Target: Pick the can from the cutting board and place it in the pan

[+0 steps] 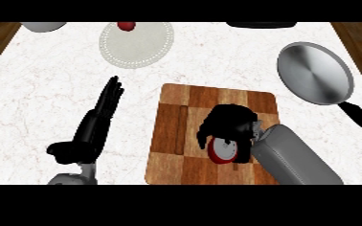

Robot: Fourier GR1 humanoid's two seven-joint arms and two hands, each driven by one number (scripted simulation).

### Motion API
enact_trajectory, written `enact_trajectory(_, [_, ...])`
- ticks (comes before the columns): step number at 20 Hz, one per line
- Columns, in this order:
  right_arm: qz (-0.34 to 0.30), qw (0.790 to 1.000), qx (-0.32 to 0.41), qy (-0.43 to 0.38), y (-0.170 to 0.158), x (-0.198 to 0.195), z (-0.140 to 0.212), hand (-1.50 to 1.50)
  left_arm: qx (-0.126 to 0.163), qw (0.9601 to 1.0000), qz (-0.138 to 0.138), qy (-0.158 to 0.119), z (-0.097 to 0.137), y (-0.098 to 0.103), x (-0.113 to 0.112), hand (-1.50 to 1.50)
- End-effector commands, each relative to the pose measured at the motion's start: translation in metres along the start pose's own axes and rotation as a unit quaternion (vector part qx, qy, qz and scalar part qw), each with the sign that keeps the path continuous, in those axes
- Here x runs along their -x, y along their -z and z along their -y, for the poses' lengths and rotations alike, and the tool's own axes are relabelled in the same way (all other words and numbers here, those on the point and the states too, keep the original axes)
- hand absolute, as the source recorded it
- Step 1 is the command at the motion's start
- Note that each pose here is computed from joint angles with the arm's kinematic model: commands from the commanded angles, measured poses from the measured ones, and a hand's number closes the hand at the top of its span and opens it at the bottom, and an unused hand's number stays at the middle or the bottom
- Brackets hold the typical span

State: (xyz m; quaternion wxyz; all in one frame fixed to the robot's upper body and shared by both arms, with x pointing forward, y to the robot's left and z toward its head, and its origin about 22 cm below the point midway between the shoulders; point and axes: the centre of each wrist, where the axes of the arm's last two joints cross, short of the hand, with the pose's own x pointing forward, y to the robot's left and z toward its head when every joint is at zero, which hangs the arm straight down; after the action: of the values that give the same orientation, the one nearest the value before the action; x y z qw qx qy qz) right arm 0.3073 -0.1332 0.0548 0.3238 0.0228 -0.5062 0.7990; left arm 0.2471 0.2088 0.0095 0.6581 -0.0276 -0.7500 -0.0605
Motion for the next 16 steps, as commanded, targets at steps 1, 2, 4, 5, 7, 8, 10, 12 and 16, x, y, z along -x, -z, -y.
enact_trajectory(1, [0.021,0.999,-0.022,-0.033,0.012,0.003,-0.029,1.5,-0.002,1.0,-0.002,-0.001,0.009,0.015,-0.007,0.0])
enact_trajectory(2, [0.014,0.999,-0.01,-0.03,0.014,0.006,0.001,1.5,-0.004,1.0,0.0,-0.008,0.031,0.011,-0.011,0.0])
enact_trajectory(4, [0.021,0.999,-0.004,-0.035,0.004,0.002,-0.028,1.5,-0.004,1.0,-0.001,0.001,0.003,0.014,-0.004,0.0])
enact_trajectory(5, [0.018,0.999,0.008,-0.031,0.03,-0.008,-0.018,1.5,0.005,0.9999,-0.007,-0.008,0.021,-0.007,-0.002,0.0])
enact_trajectory(7, [0.028,0.999,0.031,-0.035,0.022,0.008,-0.02,1.5,-0.004,1.0,-0.003,-0.003,0.012,0.011,0.0,0.0])
enact_trajectory(8, [0.028,0.998,0.04,-0.036,-0.001,0.004,-0.021,1.5,-0.003,0.9999,0.01,0.001,0.005,-0.002,0.007,0.0])
enact_trajectory(10, [0.024,0.996,0.08,-0.04,0.005,0.008,-0.003,1.5,-0.007,1.0,0.0,0.006,-0.001,-0.003,0.007,0.0])
enact_trajectory(12, [0.025,0.992,0.116,-0.033,0.004,0.015,0.001,1.5,0.0,1.0,-0.003,0.001,0.025,0.002,-0.001,0.0])
enact_trajectory(16, [-0.197,0.954,0.213,0.079,-0.027,0.032,-0.021,1.5,-0.021,0.9997,-0.007,-0.003,0.002,0.002,0.0,0.0])
